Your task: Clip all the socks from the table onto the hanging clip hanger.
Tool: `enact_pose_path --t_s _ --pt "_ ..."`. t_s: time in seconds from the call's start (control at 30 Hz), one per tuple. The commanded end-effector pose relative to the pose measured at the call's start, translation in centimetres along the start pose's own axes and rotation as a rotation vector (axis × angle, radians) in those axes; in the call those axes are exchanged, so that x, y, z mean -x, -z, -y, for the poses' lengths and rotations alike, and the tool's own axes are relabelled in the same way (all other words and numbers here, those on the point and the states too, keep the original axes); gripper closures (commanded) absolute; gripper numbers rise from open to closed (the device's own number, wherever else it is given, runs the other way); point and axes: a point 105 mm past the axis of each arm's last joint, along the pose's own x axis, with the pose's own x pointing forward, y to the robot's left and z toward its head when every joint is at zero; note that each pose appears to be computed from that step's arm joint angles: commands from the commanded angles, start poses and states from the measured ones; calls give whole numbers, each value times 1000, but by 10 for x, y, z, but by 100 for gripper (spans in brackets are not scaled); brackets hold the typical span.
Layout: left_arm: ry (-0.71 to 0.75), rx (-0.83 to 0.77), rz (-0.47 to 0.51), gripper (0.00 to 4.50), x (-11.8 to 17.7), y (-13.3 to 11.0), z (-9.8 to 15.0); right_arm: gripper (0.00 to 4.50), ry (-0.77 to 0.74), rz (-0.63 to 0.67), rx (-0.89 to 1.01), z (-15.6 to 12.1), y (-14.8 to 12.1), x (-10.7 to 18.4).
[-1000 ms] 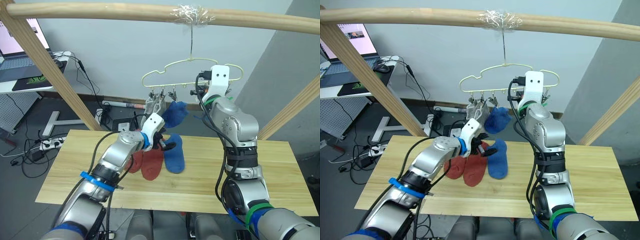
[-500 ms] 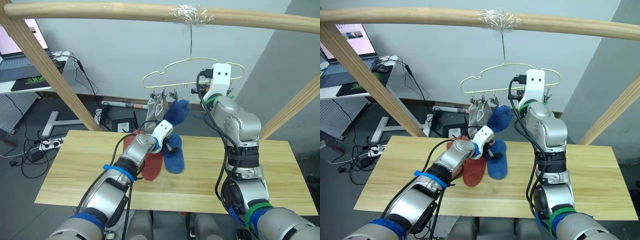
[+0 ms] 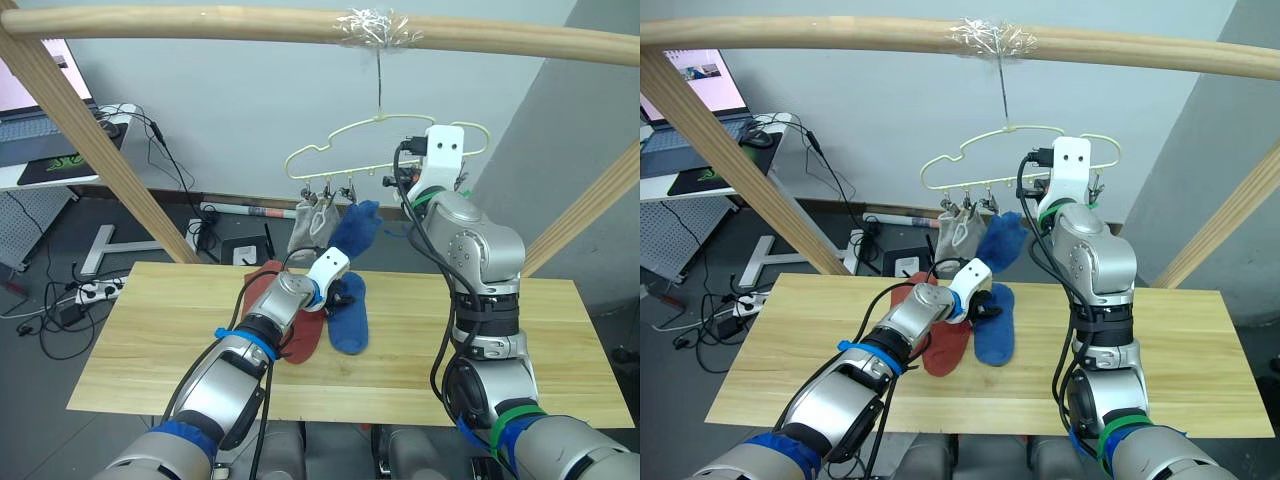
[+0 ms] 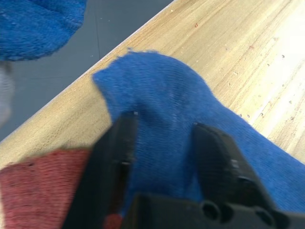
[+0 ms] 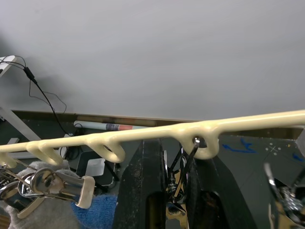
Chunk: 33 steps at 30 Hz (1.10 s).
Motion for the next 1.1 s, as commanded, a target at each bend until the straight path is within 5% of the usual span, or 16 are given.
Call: enact_pose_path --t_s 0.03,0.13,0.47,0.67,0.97,1.1 --pt "8 -8 22 364 0 -5 2 438 -11 72 -1 -3 -18 6" --pt "9 -13 24 448 -1 -6 2 438 -11 70 -2 -3 -18 6" --pt "-18 -46 105 448 1 -24 -4 438 -7 67 -4 -2 -16 8" --pt "-7 -60 170 296 7 -41 -6 438 -4 67 -3 -1 -17 8" --pt "66 -142 65 14 -7 -30 17 438 -3 72 -1 0 -18 8" --pt "98 -169 -11 1 -14 -22 27 438 1 72 -1 1 -18 9"
